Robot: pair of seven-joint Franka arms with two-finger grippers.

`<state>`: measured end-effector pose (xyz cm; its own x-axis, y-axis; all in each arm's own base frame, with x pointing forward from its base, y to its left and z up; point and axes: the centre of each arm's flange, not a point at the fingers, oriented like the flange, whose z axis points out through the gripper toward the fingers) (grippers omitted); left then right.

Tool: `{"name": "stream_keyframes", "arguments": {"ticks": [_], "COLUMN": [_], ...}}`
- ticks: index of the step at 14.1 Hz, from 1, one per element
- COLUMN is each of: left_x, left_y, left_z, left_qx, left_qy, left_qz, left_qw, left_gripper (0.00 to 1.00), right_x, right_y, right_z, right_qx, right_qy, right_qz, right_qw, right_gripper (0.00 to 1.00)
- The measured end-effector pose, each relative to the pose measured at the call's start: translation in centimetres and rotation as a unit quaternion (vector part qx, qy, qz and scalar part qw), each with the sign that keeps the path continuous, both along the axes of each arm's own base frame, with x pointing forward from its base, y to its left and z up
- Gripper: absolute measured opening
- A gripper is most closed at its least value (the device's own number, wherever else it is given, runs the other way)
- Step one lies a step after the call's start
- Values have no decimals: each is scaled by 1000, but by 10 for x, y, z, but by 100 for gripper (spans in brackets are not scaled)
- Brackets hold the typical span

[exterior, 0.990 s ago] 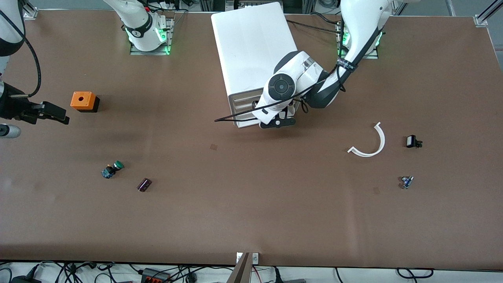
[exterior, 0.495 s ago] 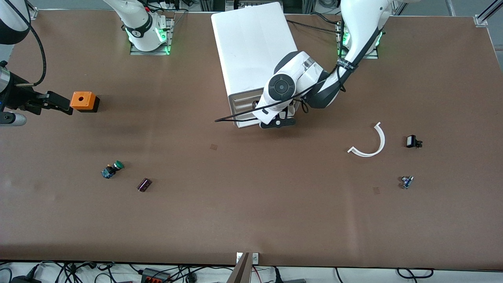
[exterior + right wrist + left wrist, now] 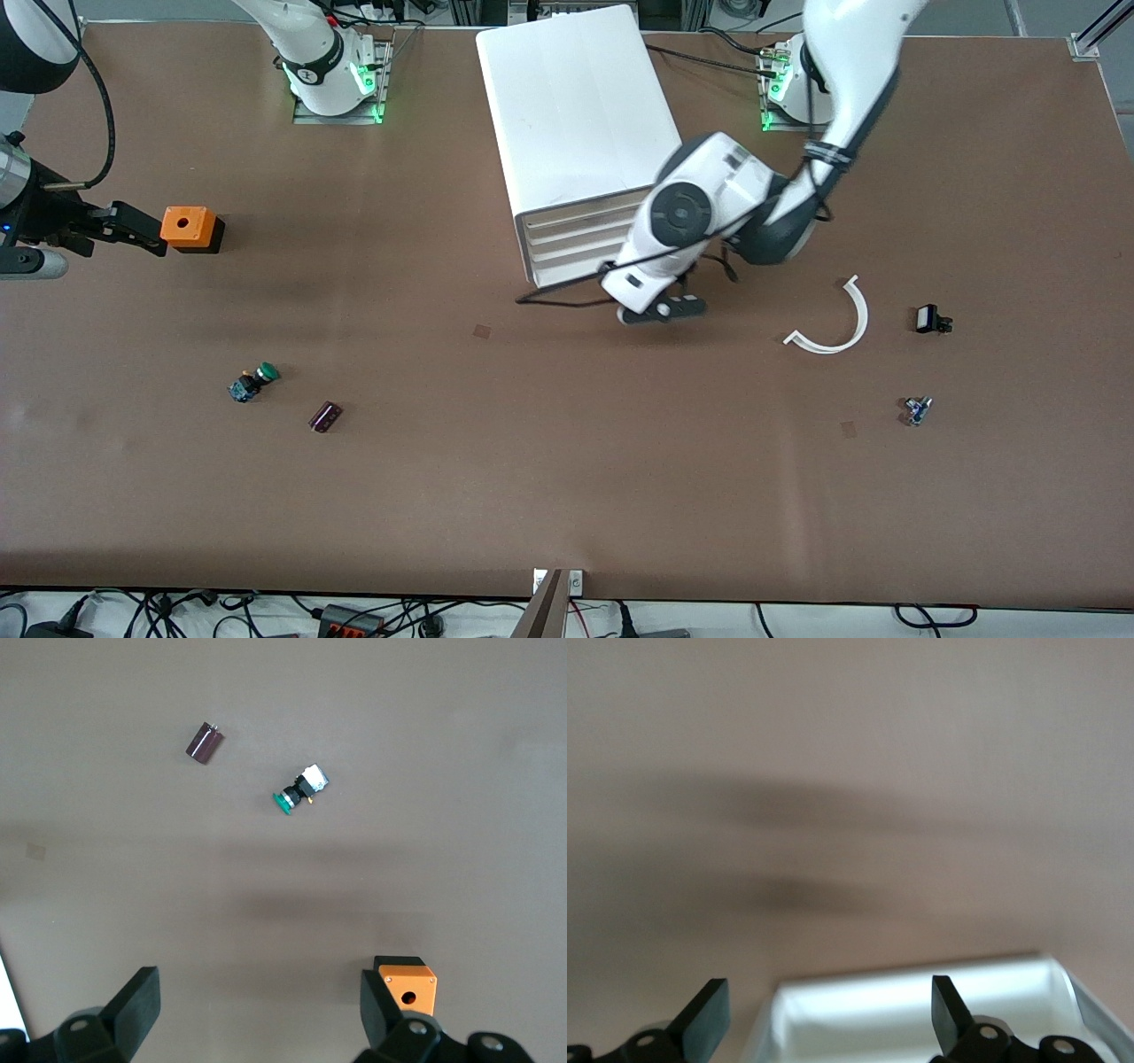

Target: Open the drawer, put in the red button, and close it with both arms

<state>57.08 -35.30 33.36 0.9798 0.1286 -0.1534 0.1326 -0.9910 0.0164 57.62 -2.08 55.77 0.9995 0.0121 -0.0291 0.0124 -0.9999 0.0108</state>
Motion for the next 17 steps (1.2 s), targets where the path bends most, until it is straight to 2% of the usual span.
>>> {"name": "stream_keyframes", "arguments": {"ticks": [2, 4, 6, 9, 12, 15, 17], "left_x": [33, 53, 67, 75, 67, 37, 16], "left_y": [52, 94, 129, 175, 231, 284, 302], "left_z": [23, 50, 89, 143, 185, 221, 244], "left_qx": [-1, 5, 4, -1, 1, -12, -6], "left_qy": [-7, 4, 4, -15, -24, -33, -52], "left_qz": [-12, -20, -41, -85, -119, -121, -113], "left_qw": [1000, 1000, 999, 996, 993, 992, 992], "left_gripper": [100, 100, 100, 100, 100, 100, 100], "right_x": [0, 0, -1, -1, -1, -1, -1], "right_y": [0, 0, 0, 0, 0, 0, 0], "right_z": [1, 1, 1, 1, 1, 1, 1], "right_qx": [0, 0, 0, 0, 0, 0, 0], "right_qy": [-1, -1, 1, 2, 2, 2, 2], "right_qz": [-6, -8, -8, -8, -8, -8, -8], "right_qw": [1000, 1000, 1000, 1000, 1000, 1000, 1000], "right_gripper": [100, 100, 100, 100, 100, 100, 100]}}
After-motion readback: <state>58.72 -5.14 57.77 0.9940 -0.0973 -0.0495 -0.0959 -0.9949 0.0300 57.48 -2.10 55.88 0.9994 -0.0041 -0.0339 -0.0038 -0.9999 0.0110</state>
